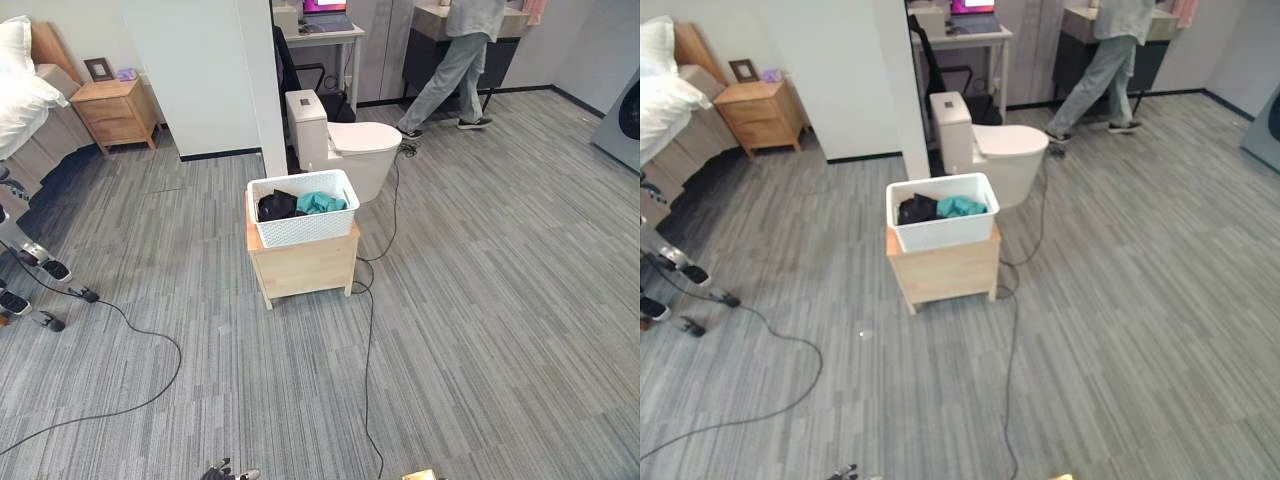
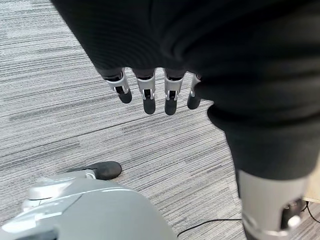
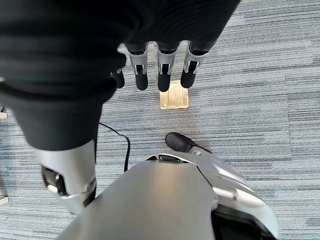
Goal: Grab the laundry basket,head to the washer,open it,put in the laundry and shut it.
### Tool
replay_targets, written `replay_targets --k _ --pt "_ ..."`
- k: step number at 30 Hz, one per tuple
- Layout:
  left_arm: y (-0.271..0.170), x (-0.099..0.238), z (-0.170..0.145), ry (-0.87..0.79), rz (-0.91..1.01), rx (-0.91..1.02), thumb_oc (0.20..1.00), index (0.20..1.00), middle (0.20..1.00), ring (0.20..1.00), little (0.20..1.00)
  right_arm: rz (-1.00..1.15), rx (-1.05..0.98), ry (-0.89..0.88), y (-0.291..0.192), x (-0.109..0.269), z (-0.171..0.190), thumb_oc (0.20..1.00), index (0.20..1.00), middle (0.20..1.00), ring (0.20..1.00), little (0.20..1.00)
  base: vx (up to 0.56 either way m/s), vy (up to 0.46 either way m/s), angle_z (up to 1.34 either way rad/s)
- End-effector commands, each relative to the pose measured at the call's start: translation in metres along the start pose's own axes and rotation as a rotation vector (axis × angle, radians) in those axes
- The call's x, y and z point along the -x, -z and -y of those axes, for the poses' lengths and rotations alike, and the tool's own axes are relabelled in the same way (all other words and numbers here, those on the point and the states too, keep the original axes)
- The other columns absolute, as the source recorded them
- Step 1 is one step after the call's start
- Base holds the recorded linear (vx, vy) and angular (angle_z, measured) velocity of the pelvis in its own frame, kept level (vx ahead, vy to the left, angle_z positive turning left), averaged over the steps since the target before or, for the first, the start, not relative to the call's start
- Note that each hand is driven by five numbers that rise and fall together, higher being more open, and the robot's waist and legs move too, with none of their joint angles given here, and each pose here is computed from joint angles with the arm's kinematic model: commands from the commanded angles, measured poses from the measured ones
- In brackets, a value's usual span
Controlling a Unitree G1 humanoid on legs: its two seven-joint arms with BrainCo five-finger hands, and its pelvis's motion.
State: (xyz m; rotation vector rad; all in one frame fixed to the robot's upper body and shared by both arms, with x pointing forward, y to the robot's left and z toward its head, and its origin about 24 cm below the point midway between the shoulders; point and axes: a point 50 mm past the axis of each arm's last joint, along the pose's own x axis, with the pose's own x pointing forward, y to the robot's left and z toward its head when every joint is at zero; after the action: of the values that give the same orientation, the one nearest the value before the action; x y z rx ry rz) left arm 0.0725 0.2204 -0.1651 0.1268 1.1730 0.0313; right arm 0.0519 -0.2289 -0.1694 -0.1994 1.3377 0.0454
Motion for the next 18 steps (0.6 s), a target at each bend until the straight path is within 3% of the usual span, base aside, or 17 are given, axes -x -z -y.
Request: replay_targets --k 1,18 --pt "-0.0066 -0.0023 -0.0082 -0.022 0.001 0.022 1.0 1.0 1.0 1.0 1.0 -0.079 0.016 -0.045 0.0179 0.0008 -0.0127 1.0 1.0 1.0 1.0 1.0 0.0 0.0 0.0" --pt "-0.0049 -0.0022 -0.0083 -0.026 -0.01 0.033 1.0 1.0 1.0 1.0 1.0 -0.08 0.01 -0.05 0.0186 0.0008 -0.0141 1.0 1.0 1.0 1.0 1.0 0.0 0.0 0.0"
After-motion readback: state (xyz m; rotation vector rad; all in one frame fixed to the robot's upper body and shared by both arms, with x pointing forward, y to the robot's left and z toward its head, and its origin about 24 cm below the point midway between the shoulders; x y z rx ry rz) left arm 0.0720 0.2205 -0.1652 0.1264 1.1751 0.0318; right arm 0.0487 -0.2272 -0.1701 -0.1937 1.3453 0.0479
